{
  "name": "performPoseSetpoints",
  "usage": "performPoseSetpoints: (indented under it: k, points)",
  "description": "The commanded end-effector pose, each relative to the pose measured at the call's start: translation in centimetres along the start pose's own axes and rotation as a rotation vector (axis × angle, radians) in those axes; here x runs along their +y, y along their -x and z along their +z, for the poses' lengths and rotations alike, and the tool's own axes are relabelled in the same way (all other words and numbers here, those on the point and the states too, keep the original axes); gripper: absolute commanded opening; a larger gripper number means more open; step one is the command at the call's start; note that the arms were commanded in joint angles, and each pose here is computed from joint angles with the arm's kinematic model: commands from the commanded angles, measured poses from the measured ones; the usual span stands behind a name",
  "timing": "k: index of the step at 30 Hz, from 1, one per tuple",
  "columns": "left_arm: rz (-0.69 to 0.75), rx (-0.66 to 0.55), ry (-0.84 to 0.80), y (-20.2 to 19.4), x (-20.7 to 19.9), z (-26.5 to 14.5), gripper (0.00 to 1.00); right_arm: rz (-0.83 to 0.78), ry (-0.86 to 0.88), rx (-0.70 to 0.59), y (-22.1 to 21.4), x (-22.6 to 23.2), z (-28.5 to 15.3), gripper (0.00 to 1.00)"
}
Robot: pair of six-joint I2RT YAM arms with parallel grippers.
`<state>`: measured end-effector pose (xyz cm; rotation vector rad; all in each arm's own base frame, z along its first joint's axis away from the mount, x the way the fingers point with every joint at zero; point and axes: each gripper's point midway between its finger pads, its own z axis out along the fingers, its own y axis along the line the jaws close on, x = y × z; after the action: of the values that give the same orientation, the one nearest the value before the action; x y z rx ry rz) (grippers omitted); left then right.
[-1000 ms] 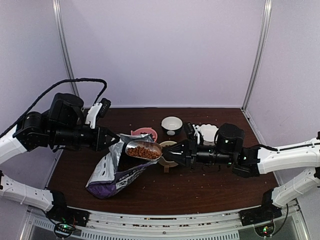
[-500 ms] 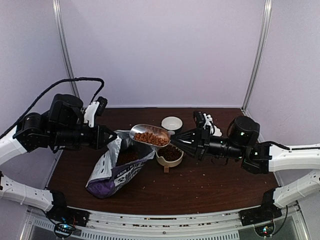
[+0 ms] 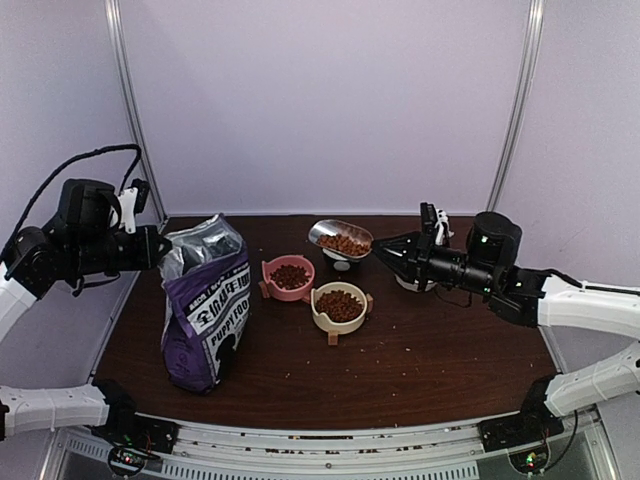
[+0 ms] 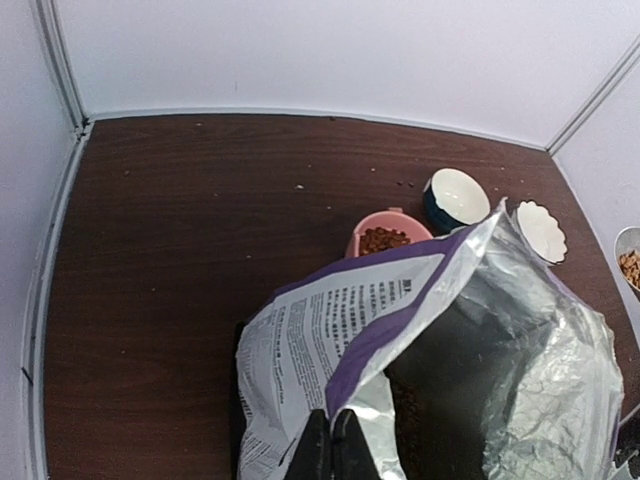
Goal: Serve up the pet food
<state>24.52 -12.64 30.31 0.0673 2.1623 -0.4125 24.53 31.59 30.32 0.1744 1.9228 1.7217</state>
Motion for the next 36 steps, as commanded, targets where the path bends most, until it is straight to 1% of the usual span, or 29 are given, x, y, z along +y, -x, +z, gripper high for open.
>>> performPoseSetpoints:
  k: [1,5,8,21,28,36]
  points:
    - [0.06,-0.036,0.078,1.9,2.2,-1.2,0.0,-0.038,-0.049,-0.022,1.4,-1.7,1.1,0.0]
    - [0.072,-0.085,0.087,3.7,2.5,-2.5,0.0,-0.048,-0.104,-0.013,2.1,-3.8,2.5,0.0]
    - [0.078,-0.105,0.058,4.1,2.0,-2.8,0.0,-0.058,-0.148,-0.005,2.5,-5.1,3.6,0.0]
    - [0.023,-0.044,-0.017,0.9,1.5,-0.8,0.0,-0.069,-0.267,0.044,3.5,-9.3,8.6,0.0]
    - [0.014,-0.034,-0.022,0.2,1.6,-0.7,0.0,-0.075,-0.35,0.03,4.2,-11.6,10.0,0.0]
    - [0.01,-0.022,-0.031,-0.3,1.5,-0.3,0.0,-0.095,-0.439,0.014,5.2,-13.2,11.2,0.0]
